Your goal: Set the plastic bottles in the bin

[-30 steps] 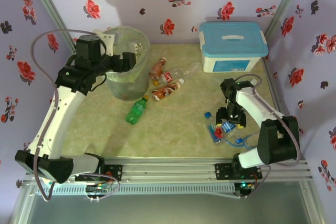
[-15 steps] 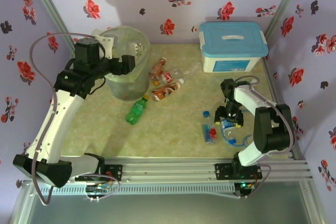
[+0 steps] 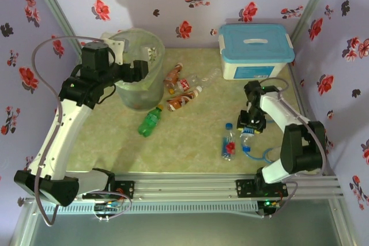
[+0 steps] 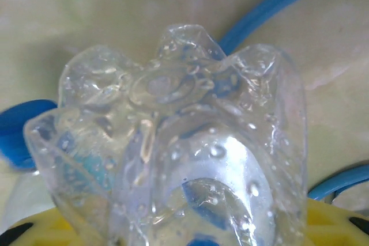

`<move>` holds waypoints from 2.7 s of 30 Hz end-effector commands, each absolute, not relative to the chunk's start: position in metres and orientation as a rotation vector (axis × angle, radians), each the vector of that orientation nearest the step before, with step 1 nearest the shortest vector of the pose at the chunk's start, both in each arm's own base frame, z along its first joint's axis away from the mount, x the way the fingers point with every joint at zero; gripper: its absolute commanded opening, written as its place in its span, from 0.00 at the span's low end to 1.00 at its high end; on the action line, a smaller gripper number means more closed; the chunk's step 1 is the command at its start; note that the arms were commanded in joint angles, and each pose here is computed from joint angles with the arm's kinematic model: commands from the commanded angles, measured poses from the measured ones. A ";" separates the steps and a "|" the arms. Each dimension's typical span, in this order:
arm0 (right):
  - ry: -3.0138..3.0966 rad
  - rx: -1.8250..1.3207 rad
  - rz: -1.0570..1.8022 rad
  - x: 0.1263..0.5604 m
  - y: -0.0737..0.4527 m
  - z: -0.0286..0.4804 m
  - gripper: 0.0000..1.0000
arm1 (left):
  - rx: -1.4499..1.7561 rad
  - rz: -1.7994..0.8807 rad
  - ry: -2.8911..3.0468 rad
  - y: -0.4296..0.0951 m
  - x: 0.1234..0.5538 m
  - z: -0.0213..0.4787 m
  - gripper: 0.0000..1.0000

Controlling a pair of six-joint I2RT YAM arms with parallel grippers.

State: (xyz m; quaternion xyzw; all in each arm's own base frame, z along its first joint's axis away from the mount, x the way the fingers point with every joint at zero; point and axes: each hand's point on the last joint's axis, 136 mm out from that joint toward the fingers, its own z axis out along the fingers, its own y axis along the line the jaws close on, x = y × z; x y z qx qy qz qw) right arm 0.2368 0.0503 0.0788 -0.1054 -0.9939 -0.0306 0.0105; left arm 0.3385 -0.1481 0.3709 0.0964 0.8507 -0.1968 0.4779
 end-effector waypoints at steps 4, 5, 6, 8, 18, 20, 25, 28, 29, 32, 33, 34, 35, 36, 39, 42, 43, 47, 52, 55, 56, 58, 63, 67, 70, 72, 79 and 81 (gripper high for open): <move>-3.258 -0.330 -0.478 0.259 0.082 0.146 0.53 | 0.240 -0.598 2.026 -0.160 0.328 0.389 0.90; -3.291 -0.331 -0.579 0.268 0.090 0.155 0.53 | 0.243 -0.618 2.031 -0.163 0.328 0.388 0.91; -3.316 -0.332 -0.682 0.275 0.098 0.164 0.52 | 0.249 -0.631 2.031 -0.166 0.327 0.389 0.91; -3.364 -0.313 -0.903 0.292 0.114 0.182 0.52 | 0.256 -0.646 2.037 -0.171 0.326 0.390 0.91; -3.266 -0.296 -1.676 0.346 0.172 0.257 0.48 | 0.398 -0.783 2.055 -0.231 0.314 0.390 0.91; -3.257 -0.245 -1.745 0.350 0.185 0.269 0.47 | 0.423 -0.829 2.062 -0.247 0.311 0.389 0.91; -3.195 -0.117 -1.988 0.354 0.219 0.300 0.45 | 0.521 -1.033 2.062 -0.300 0.291 0.388 0.92; -3.123 -0.060 -2.129 0.355 0.235 0.314 0.42 | 0.598 -1.166 2.055 -0.325 0.278 0.380 0.94; -3.100 -0.051 -2.174 0.355 0.238 0.317 0.41 | 0.605 -1.185 2.064 -0.330 0.277 0.375 0.94; -3.021 -0.008 -2.302 0.355 0.245 0.330 0.40 | 0.633 -1.199 2.104 -0.340 0.271 0.358 0.95; -2.989 0.013 -2.333 0.354 0.248 0.334 0.40 | 0.633 -1.201 2.123 -0.343 0.272 0.350 0.96; -2.966 0.029 -2.351 0.352 0.250 0.336 0.40 | 0.630 -1.200 2.136 -0.345 0.273 0.345 0.96; -2.945 0.051 -2.366 0.351 0.253 0.338 0.40 | 0.625 -1.195 2.153 -0.346 0.275 0.339 0.96; -2.926 0.072 -2.373 0.349 0.255 0.338 0.40 | 0.621 -1.184 2.165 -0.347 0.277 0.335 0.96; -2.874 0.133 -2.383 0.341 0.262 0.340 0.40 | 0.624 -1.139 2.175 -0.348 0.285 0.327 0.97; -2.844 0.170 -2.392 0.335 0.264 0.341 0.40 | 0.628 -1.114 2.167 -0.351 0.293 0.326 0.97; -2.835 0.179 -2.395 0.334 0.265 0.342 0.40 | 0.627 -1.105 2.165 -0.352 0.295 0.326 0.97; -2.809 0.203 -2.411 0.330 0.266 0.345 0.40 | 0.619 -1.067 2.168 -0.354 0.305 0.323 0.87; -2.773 0.214 -2.409 0.326 0.268 0.343 0.40 | 0.599 -1.077 2.133 -0.357 0.312 0.325 0.68; -2.754 0.210 -2.415 0.325 0.268 0.342 0.39 | 0.587 -1.088 2.114 -0.360 0.316 0.329 0.54; -2.751 0.209 -2.414 0.325 0.268 0.341 0.40 | 0.587 -1.092 2.110 -0.361 0.317 0.331 0.52; -2.751 0.210 -2.411 0.324 0.269 0.340 0.40 | 0.587 -1.095 2.115 -0.363 0.317 0.331 0.50; -2.763 0.207 -2.404 0.325 0.267 0.336 0.49 | 0.595 -1.075 2.117 -0.360 0.317 0.334 0.42; -2.783 0.209 -2.417 0.327 0.262 0.341 0.62 | 0.589 -1.051 2.128 -0.357 0.317 0.334 0.36; -2.795 0.199 -2.424 0.329 0.259 0.345 0.68 | 0.584 -1.041 2.132 -0.355 0.318 0.335 0.34; -2.802 0.186 -2.432 0.331 0.255 0.347 0.75 | 0.583 -1.031 2.135 -0.354 0.318 0.334 0.33; -2.945 -0.015 -2.500 0.344 0.207 0.361 0.88 | 0.568 -1.000 2.132 -0.346 0.323 0.341 0.33; -3.022 -0.106 -2.469 0.346 0.191 0.358 0.88 | 0.553 -0.970 2.133 -0.339 0.327 0.345 0.32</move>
